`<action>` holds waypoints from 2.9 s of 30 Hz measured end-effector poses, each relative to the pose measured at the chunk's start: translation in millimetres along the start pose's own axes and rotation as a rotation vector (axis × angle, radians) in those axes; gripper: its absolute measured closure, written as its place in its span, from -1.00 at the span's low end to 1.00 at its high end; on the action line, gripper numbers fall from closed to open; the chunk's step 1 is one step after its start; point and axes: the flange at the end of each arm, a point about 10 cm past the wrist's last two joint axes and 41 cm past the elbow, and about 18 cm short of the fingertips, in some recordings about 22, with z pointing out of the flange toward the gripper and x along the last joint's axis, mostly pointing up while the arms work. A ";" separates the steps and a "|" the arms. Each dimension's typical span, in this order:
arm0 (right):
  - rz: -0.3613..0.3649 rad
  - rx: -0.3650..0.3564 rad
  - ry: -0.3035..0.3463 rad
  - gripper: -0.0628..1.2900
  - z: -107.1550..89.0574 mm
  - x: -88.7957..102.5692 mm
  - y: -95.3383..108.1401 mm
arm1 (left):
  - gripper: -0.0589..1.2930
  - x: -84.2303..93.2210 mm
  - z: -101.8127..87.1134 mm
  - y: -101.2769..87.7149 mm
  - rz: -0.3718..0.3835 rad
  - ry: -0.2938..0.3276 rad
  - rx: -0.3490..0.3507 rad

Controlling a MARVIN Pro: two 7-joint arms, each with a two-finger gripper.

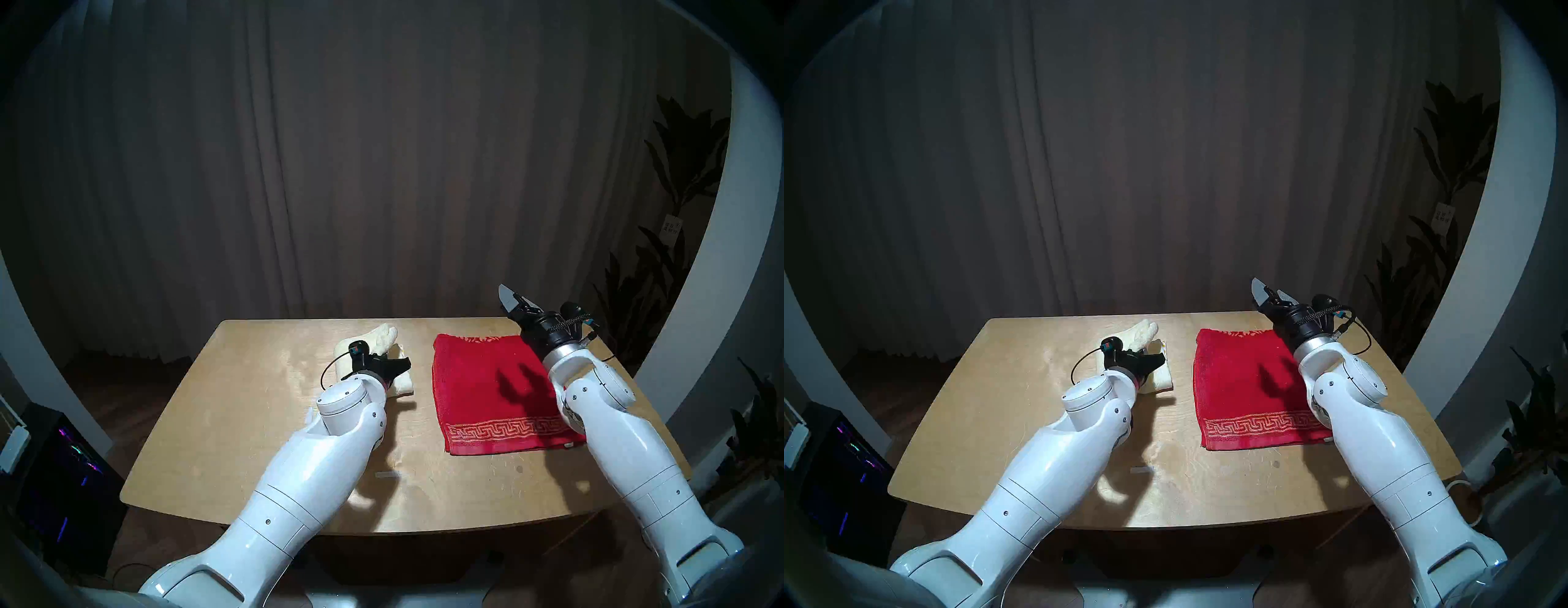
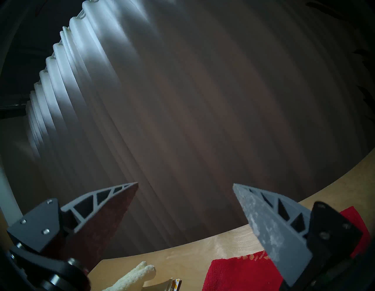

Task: Fold each towel twice and stack them on table

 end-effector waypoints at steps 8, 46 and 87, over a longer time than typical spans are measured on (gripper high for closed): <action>0.018 0.011 -0.005 -0.90 -0.2 2.9 -2.4 | 0.91 -16.8 11.2 -4.7 -0.021 -0.089 0.036; -0.023 -0.011 -0.042 -0.90 2.5 14.6 13.6 | -0.89 -2.4 -35.4 23.9 -0.323 -0.014 -0.267; 0.356 -0.528 -0.393 -0.90 -134.8 -0.9 79.3 | -0.89 -33.1 -123.0 23.6 -0.902 -0.267 -0.476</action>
